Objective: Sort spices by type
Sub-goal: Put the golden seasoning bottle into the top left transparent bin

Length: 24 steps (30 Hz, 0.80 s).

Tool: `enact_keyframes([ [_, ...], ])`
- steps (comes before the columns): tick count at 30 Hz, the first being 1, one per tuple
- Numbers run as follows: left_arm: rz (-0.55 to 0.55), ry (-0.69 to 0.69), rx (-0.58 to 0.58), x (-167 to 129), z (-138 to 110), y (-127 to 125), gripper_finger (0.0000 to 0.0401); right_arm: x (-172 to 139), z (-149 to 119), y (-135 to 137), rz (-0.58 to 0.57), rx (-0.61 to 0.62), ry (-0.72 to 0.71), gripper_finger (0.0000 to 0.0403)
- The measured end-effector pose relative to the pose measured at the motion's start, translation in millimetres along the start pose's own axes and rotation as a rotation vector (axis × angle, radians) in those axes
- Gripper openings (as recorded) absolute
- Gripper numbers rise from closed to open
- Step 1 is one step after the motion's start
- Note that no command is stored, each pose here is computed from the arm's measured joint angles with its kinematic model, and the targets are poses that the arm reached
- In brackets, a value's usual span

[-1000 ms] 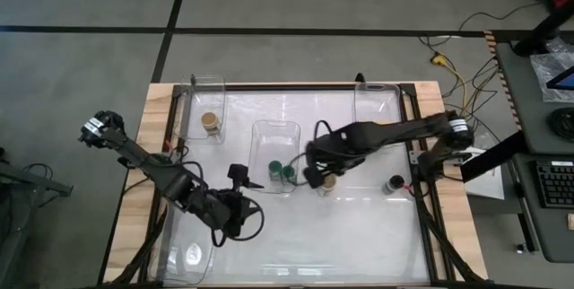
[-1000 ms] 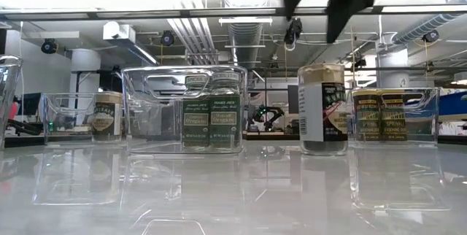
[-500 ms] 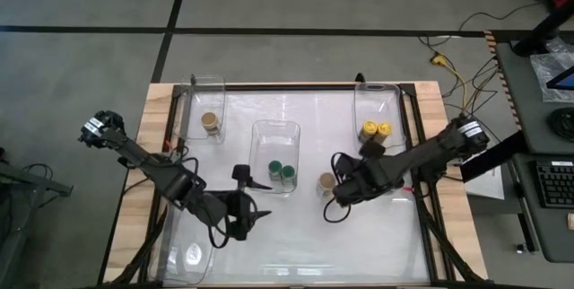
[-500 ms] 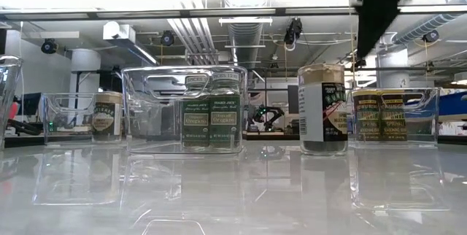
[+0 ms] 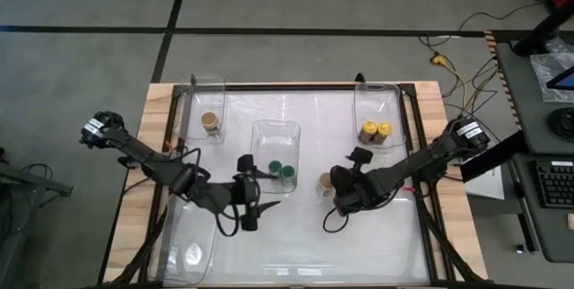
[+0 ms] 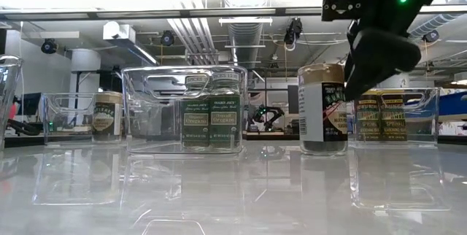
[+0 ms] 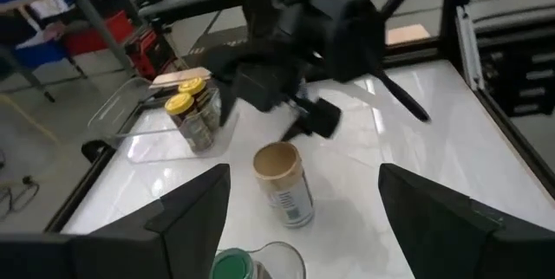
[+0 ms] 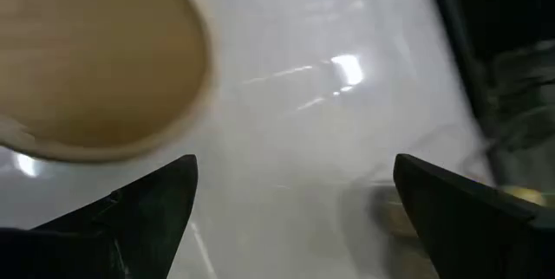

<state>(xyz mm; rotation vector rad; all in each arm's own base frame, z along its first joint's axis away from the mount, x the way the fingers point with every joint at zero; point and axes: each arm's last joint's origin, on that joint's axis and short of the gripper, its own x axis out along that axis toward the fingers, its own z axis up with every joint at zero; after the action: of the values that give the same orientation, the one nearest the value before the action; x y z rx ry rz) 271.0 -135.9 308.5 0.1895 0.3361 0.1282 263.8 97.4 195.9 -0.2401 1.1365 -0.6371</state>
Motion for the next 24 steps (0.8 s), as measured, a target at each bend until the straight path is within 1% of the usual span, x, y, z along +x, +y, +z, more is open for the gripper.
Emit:
enact_keyframes([
  [3,0.024,-0.009,-0.047,8.9,-0.3,3.4,0.0278,1.5,-1.8,8.2,0.052,0.013,-0.034,0.0379],
  [6,0.047,-0.016,-0.069,22.3,-2.8,4.1,0.0278,-2.1,-0.2,17.7,0.109,0.02,-0.092,0.0379],
  [10,0.079,-0.037,-0.09,44.4,-8.1,3.4,0.0278,-8.6,3.3,27.4,0.166,-0.009,-0.169,0.0379],
  [13,0.079,-0.053,-0.11,61.4,-13.4,2.8,0.0278,-11.4,2.1,30.4,0.177,-0.032,-0.183,0.0379],
  [18,-0.09,-0.035,-0.15,88.4,-20.1,2.9,0.0278,-19.5,-5.5,29.6,0.203,-0.072,-0.158,0.0379],
  [24,-0.226,0.089,-0.102,120.4,-8.8,12.7,0.0285,-38.1,-10.7,25.3,0.253,-0.041,-0.195,0.0379],
])
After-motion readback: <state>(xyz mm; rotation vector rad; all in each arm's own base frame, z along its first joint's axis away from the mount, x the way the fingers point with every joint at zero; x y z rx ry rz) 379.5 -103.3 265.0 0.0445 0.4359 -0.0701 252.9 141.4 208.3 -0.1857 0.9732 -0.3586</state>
